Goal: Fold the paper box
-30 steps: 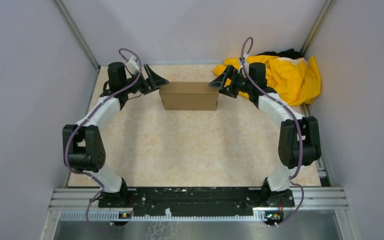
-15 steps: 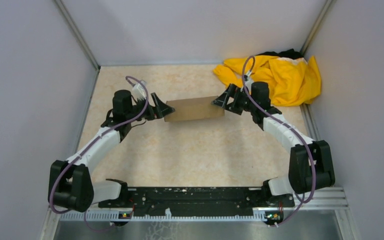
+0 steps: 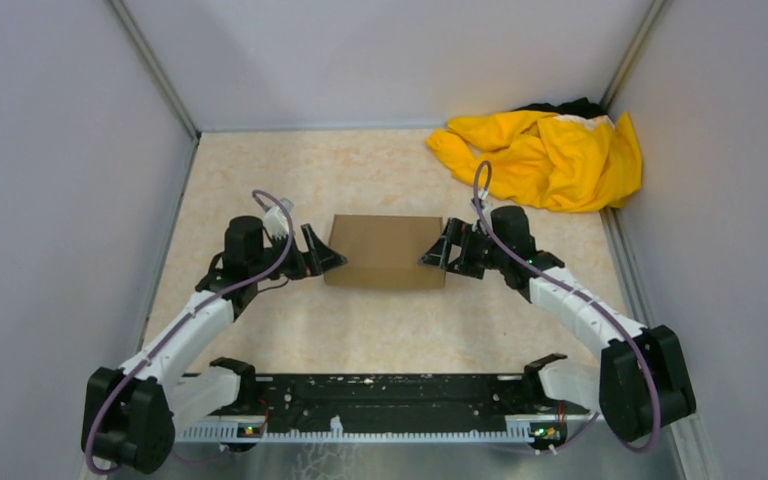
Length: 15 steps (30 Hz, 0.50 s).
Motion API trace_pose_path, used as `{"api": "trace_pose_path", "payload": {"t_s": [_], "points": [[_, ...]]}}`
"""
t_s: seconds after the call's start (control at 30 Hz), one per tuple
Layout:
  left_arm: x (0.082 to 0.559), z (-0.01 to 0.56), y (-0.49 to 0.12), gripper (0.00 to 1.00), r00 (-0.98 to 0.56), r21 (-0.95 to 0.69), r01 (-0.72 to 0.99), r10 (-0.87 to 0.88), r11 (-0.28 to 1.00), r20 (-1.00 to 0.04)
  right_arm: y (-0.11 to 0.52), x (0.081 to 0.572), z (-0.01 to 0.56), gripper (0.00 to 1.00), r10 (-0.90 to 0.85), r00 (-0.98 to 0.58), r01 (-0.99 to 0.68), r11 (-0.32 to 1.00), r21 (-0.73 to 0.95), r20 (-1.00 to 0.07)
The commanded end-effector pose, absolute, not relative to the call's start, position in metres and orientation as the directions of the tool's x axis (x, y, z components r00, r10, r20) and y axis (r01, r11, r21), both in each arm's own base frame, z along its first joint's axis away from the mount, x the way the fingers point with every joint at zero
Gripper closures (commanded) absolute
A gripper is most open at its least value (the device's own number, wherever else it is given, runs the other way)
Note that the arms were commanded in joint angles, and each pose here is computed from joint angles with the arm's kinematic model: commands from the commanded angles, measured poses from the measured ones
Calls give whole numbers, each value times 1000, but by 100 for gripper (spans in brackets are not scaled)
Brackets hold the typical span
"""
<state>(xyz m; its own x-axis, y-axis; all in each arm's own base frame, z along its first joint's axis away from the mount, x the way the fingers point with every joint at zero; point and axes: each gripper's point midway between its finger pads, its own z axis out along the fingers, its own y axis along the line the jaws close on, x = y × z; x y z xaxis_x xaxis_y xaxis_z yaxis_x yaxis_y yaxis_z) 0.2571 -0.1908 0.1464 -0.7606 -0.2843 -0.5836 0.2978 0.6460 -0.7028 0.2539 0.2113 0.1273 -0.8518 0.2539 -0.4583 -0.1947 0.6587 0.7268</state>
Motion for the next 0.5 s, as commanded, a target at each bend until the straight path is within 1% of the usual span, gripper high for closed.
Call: {"api": "trace_pose_path", "payload": {"t_s": [0.0, 0.1, 0.3, 0.47], "points": [[242, 157, -192, 1, -775, -693, 306, -252, 653, -580, 210, 255, 159, 5, 201, -816, -271, 697, 664, -543], [243, 152, -187, 1, -789, -680, 265, -252, 683, -560, 205, 259, 159, 5, 188, -813, -263, 726, 635, -551], [236, 131, -187, 1, -835, -687, 220, -230, 693, -500, 199, 252, 136, 5, 166, -840, -227, 756, 614, -516], [231, 136, -187, 1, -827, -699, 234, -240, 676, -509, 189, 247, 130, 5, 178, -828, -210, 781, 589, -531]]}}
